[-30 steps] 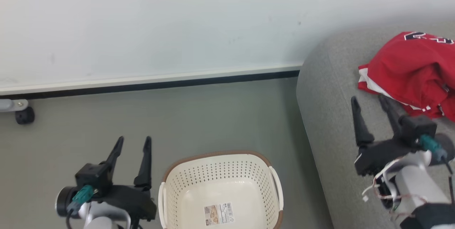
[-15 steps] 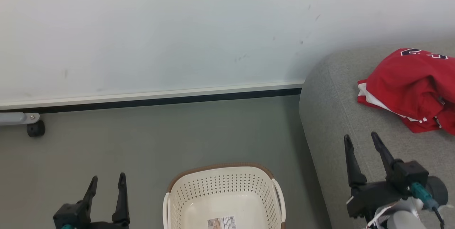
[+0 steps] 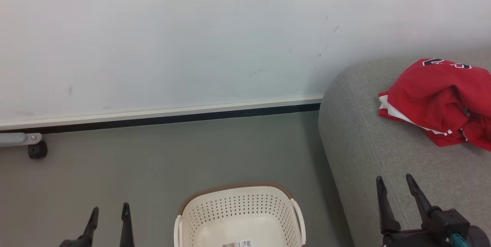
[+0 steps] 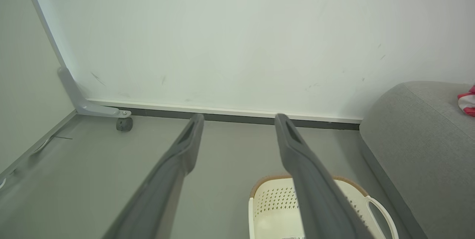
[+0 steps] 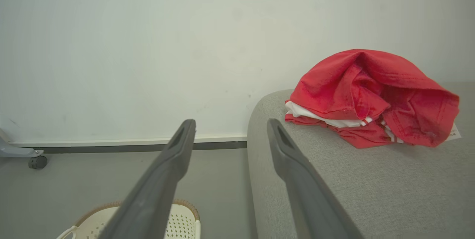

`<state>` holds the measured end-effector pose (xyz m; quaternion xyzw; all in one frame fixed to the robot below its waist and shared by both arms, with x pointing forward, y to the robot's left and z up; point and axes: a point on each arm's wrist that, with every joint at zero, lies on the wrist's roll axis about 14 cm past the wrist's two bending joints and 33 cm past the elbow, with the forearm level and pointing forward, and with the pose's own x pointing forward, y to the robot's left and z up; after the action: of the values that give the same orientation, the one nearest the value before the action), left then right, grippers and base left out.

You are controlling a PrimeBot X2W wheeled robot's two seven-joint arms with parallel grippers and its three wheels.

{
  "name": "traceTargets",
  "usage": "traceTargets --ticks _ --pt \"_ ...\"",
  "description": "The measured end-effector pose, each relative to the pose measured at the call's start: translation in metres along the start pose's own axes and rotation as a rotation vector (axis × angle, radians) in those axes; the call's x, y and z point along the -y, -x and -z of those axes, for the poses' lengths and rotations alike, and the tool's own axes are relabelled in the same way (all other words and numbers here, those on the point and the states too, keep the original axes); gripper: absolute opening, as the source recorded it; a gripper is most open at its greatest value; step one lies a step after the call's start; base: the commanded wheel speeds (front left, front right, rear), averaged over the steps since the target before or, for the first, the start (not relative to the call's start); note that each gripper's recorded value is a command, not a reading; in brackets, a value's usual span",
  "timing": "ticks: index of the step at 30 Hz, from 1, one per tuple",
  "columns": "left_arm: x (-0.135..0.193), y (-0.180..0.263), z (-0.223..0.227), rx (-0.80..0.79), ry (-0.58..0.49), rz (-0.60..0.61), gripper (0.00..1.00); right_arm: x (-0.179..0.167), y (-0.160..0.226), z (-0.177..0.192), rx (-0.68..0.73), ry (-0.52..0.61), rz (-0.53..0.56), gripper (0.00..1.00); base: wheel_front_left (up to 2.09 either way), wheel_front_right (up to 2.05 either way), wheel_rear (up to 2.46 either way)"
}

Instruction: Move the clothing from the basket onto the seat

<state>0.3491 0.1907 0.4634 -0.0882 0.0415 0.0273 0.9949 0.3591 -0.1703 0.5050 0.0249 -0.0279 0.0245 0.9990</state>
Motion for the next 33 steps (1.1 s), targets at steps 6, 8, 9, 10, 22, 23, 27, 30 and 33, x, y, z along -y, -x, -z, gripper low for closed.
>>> traceTargets --ticks 6,8,9,10,22,23,27,30,33 --pt "0.002 -0.001 -0.003 0.012 -0.007 0.005 1.0 0.004 0.003 -0.005 0.016 -0.003 0.015 1.0 0.0 0.0 0.0" --pt "0.003 0.0 -0.003 0.013 -0.009 0.008 1.0 0.005 0.003 -0.007 0.023 -0.004 0.018 1.0 0.0 0.0 0.0" --pt "0.004 -0.001 -0.004 0.015 -0.017 0.011 1.0 0.005 0.002 -0.008 0.026 -0.004 0.02 1.0 0.0 0.0 0.0" --pt "0.005 -0.001 -0.004 0.017 -0.027 0.014 1.0 0.006 0.002 -0.009 0.03 -0.004 0.023 1.0 0.0 0.0 0.0" --pt "0.007 -0.001 -0.006 0.028 -0.047 0.021 1.0 0.01 0.006 -0.01 0.032 -0.004 0.037 1.0 0.0 0.0 0.0" --pt "0.007 0.0 -0.007 0.029 -0.05 0.021 1.0 0.009 0.005 -0.011 0.035 -0.004 0.036 1.0 0.0 0.0 0.0" --pt "0.007 0.0 -0.008 0.032 -0.057 0.022 1.0 0.008 0.005 -0.012 0.041 -0.003 0.033 1.0 0.0 0.0 0.0" --pt "0.006 0.0 -0.008 0.035 -0.059 0.021 1.0 0.008 0.005 -0.013 0.042 -0.003 0.032 1.0 0.0 0.0 0.0" --pt "0.006 0.002 -0.001 0.012 -0.063 0.02 0.0 0.007 0.006 -0.005 0.016 -0.008 0.034 0.0 0.0 0.0 0.0"
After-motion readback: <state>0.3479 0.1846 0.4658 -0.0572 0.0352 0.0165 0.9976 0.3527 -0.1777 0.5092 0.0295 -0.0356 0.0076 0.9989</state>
